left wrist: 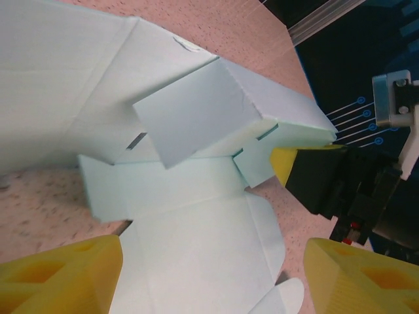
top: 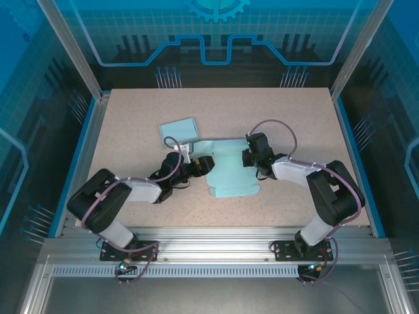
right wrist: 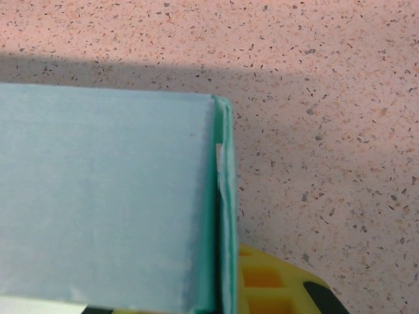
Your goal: Fold the paper box
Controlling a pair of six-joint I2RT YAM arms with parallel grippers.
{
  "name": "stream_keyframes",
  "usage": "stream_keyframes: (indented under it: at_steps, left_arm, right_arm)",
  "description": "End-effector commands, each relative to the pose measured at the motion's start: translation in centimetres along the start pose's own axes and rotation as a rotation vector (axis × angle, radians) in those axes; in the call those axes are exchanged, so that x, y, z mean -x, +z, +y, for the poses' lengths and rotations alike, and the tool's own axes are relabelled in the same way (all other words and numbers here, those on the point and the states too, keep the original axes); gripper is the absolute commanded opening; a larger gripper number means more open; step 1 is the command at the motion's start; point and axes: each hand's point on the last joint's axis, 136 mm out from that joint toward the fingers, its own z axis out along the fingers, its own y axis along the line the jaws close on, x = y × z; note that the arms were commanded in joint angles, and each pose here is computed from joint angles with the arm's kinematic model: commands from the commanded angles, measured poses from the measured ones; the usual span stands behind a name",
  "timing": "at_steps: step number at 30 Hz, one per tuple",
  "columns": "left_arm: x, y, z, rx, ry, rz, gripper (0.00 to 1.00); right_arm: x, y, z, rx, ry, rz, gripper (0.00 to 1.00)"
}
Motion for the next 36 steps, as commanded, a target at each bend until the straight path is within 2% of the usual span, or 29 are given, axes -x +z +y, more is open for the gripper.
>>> stream_keyframes:
  at_steps: [1, 7, 12, 16, 23, 29, 36]
  left_arm:
    - [0.7, -2.1, 0.6, 0.082, 0.091, -0.031, 0.74]
    - [6.0, -6.0, 1.2, 0.305, 0.265, -0.149, 0.72]
    - [9.7, -7.5, 4.8, 0.467, 0.233, -0.177, 0.68]
    - [11.1, -6.7, 6.9, 0.537, 0.224, -0.145, 0.63]
    - [10.9, -2.4, 8.7, 0.543, 0.259, -0.065, 0.56]
    - [10.6, 0.6, 9.3, 0.496, 0.279, -0.035, 0.52]
    - [9.1, 2.0, 7.3, 0.362, 0.307, 0.011, 0.52]
  right_arm:
    - [-0.2, 0.4, 1.2, 0.027, 0.000, 0.016, 0.07]
    - [-0.3, 0.5, 1.4, 0.041, -0.004, 0.018, 0.07]
    - [-0.4, 0.5, 1.4, 0.042, -0.011, 0.019, 0.07]
    - [-0.6, 0.3, 1.4, 0.046, -0.011, 0.020, 0.07]
    - [-0.6, 0.2, 1.5, 0.052, -0.011, 0.020, 0.07]
    - [-0.6, 0.1, 1.6, 0.058, -0.014, 0.022, 0.07]
    - [-0.7, 0.2, 1.4, 0.044, -0.016, 0.030, 0.07]
